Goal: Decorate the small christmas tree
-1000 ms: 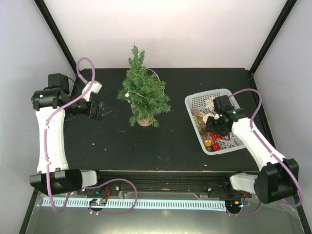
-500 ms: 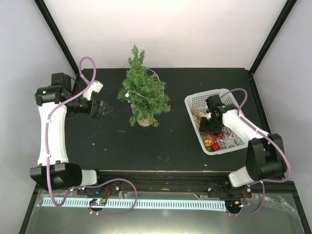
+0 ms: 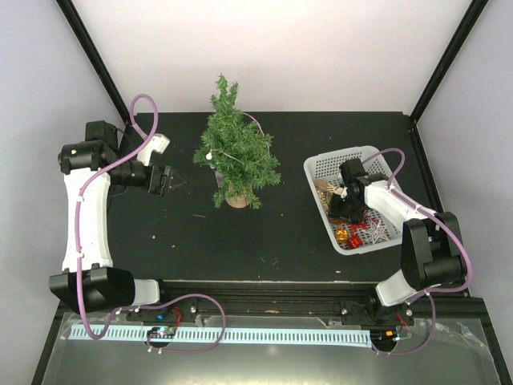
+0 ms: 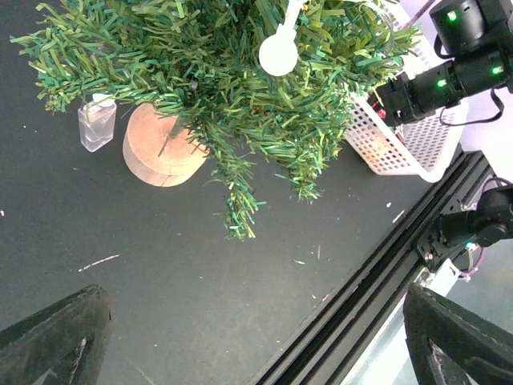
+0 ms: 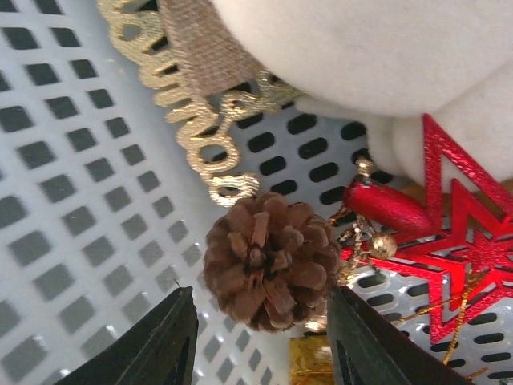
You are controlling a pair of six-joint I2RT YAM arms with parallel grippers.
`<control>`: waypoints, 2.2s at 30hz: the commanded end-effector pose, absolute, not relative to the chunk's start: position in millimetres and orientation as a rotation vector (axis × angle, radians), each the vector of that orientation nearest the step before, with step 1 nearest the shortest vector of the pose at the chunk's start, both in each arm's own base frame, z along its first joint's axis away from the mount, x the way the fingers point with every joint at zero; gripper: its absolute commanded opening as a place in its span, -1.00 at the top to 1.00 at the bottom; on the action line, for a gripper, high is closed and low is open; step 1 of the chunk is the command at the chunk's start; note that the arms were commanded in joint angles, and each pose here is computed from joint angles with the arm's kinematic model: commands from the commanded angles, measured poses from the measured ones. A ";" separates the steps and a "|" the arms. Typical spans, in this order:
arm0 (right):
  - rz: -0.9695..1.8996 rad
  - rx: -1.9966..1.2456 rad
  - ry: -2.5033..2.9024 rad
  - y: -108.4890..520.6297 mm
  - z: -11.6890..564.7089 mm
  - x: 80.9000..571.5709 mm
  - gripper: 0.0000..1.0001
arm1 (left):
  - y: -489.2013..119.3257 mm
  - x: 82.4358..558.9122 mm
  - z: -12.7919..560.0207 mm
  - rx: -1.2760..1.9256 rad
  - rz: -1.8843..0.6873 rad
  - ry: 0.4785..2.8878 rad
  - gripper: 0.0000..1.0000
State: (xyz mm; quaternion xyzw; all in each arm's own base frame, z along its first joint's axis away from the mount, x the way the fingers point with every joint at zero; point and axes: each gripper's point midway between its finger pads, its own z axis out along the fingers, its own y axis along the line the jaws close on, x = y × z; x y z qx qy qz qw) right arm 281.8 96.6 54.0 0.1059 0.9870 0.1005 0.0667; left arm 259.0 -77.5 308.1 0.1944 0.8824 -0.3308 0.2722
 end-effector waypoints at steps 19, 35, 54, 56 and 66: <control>0.327 0.380 2.925 85.0 65.9 289.9 0.98 | -80.1 257.9 309.5 0.501 -0.931 2.357 -0.98; 0.295 0.315 2.628 73.7 206.4 317.2 0.98 | -79.0 263.9 308.9 0.500 -0.942 2.365 -0.98; 1.030 -0.112 2.209 213.7 385.1 345.3 0.98 | -79.1 267.3 303.6 0.490 -0.964 2.375 -0.98; 1.072 -0.174 2.216 231.7 388.1 341.2 0.98 | -79.2 266.6 303.5 0.490 -0.963 2.376 -0.98; 1.060 -0.296 2.277 268.8 377.1 333.2 0.98 | -79.9 263.5 302.8 0.490 -0.967 2.376 -0.98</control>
